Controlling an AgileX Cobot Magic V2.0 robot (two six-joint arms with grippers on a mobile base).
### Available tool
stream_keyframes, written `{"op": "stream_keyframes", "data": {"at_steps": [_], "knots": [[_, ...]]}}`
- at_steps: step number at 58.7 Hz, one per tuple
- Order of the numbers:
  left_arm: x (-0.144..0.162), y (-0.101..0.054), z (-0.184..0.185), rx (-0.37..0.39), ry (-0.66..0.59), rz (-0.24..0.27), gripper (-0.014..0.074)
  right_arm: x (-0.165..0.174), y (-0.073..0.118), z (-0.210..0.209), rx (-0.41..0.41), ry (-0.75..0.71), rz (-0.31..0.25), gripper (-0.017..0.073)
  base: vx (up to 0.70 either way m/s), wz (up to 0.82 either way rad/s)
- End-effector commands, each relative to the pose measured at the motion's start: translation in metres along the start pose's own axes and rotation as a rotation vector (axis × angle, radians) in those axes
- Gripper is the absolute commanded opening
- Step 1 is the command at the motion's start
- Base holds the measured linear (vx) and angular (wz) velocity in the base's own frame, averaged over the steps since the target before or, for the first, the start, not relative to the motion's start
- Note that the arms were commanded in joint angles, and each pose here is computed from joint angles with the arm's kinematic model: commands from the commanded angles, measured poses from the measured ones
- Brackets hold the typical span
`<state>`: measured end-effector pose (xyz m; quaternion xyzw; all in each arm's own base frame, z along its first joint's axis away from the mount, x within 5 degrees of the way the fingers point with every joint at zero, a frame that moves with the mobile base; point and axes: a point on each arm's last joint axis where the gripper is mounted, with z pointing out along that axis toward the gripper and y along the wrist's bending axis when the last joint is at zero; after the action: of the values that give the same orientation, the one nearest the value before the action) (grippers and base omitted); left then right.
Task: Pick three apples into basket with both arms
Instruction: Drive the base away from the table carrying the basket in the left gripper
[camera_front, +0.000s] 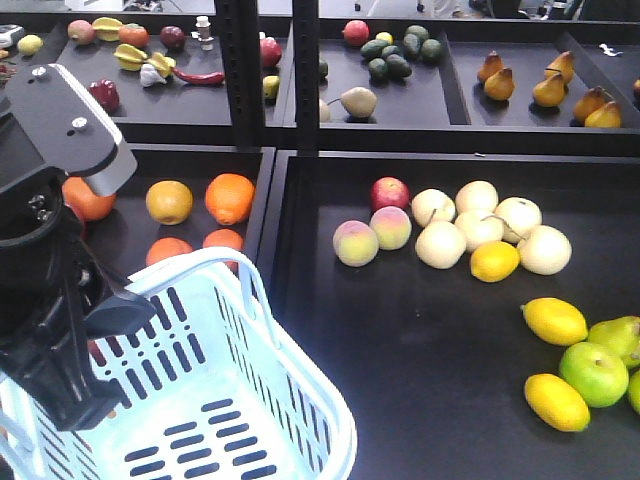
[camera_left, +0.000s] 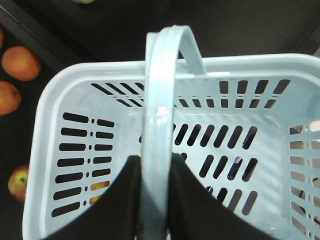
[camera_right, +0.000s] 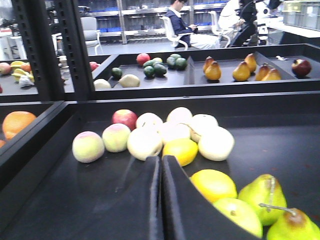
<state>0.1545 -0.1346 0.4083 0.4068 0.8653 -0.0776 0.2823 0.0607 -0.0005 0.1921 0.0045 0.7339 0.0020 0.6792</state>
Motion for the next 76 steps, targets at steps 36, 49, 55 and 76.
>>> {"op": "stream_keyframes", "data": {"at_steps": [36,49,55,76], "knots": [[-0.0063,0.0012,-0.0147,-0.017,-0.114,-0.014,-0.0006,-0.0017,0.0008,0.0017,-0.009,-0.041,-0.010,-0.0005,-0.05,0.30],[-0.0063,0.0012,-0.0147,-0.017,-0.114,-0.014,-0.0006,-0.0017,0.0008,0.0017,-0.009,-0.041,-0.010,-0.0005,-0.10,0.42],[-0.0063,0.0012,-0.0147,-0.017,-0.114,-0.014,-0.0006,-0.0017,0.0008,0.0017,-0.009,-0.041,-0.010,-0.0005,-0.11,0.43],[-0.0063,0.0011,-0.0147,-0.017,-0.114,-0.015,-0.0006,-0.0017,0.0008,0.0017,-0.009,-0.041,-0.010,-0.0005,-0.12,0.45]]}}
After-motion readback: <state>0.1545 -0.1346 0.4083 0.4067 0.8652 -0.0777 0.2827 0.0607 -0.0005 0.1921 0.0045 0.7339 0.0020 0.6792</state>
